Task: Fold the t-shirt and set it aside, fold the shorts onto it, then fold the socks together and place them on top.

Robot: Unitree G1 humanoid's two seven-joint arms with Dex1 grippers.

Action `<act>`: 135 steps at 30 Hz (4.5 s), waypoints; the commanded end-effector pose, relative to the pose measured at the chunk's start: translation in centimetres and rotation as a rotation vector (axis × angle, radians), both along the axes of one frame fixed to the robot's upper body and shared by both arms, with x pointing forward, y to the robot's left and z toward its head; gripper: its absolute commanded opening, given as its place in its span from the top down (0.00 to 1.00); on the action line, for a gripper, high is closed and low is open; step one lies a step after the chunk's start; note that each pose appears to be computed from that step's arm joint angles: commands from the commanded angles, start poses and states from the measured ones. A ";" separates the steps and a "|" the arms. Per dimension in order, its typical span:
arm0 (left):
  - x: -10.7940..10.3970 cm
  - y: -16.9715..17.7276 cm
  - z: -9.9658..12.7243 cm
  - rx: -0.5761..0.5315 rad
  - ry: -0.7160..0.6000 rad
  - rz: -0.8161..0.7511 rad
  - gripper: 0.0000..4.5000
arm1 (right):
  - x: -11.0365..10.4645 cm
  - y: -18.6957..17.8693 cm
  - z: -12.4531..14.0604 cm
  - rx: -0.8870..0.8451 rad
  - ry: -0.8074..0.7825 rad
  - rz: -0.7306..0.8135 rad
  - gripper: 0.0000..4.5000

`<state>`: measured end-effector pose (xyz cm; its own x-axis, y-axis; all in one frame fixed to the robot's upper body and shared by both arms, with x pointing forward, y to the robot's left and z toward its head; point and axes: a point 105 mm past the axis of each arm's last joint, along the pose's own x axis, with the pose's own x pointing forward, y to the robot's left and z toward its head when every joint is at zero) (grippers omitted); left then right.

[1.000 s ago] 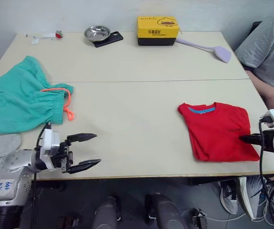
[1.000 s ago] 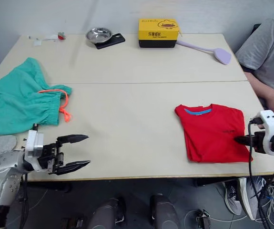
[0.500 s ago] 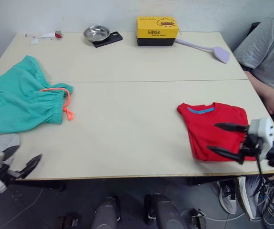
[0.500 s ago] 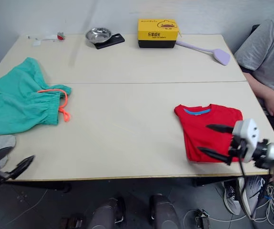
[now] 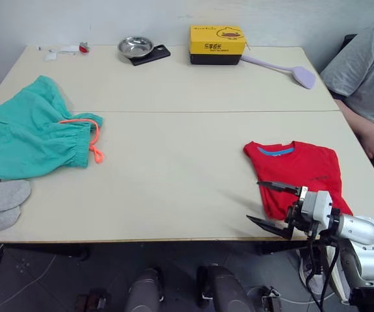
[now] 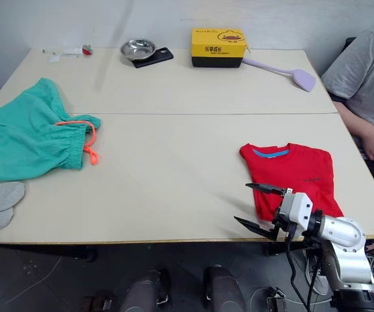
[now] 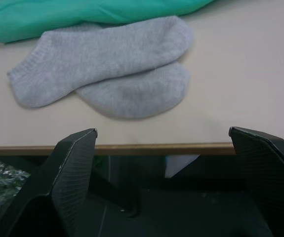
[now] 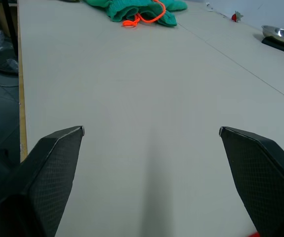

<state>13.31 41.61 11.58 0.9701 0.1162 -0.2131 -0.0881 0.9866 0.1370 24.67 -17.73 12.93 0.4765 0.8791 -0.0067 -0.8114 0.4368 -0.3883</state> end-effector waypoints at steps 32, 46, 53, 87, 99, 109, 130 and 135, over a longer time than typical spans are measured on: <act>22.1 -7.7 2.7 0.440 0.251 -0.661 0.00 | -0.3 -0.1 4.8 0.074 -0.046 -0.183 0.01; 26.0 -10.7 3.3 0.481 0.157 -0.691 0.79 | -0.2 -0.1 5.1 0.099 -0.062 -0.226 0.00; 27.2 -15.2 6.8 0.522 -0.042 -0.856 0.99 | -0.3 -0.3 4.8 0.083 -0.052 -0.221 0.00; 16.7 -27.3 5.8 0.175 -0.082 -1.442 0.23 | 2.0 -0.4 2.5 -0.315 -0.056 -0.051 0.00; 11.8 -19.1 -3.2 0.481 0.238 -1.123 0.00 | 9.4 5.7 0.7 -0.564 -0.323 0.070 0.00; 13.8 -15.6 -2.8 0.609 0.204 -0.908 0.50 | 10.4 4.5 1.6 -0.615 -0.388 0.073 0.70; 6.6 -14.5 -1.4 0.201 0.435 -1.252 0.99 | -2.2 4.1 -1.5 -0.513 0.026 0.382 1.00; 4.4 -15.6 -1.4 0.046 0.558 -1.283 0.99 | -3.3 3.7 -1.9 -0.500 0.176 0.379 1.00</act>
<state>17.68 26.39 8.96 0.1971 -0.7477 -0.6341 0.9349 0.3380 -0.1080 21.66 -13.93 10.05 0.0976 0.8565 -0.5069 -0.9420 -0.0848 -0.3248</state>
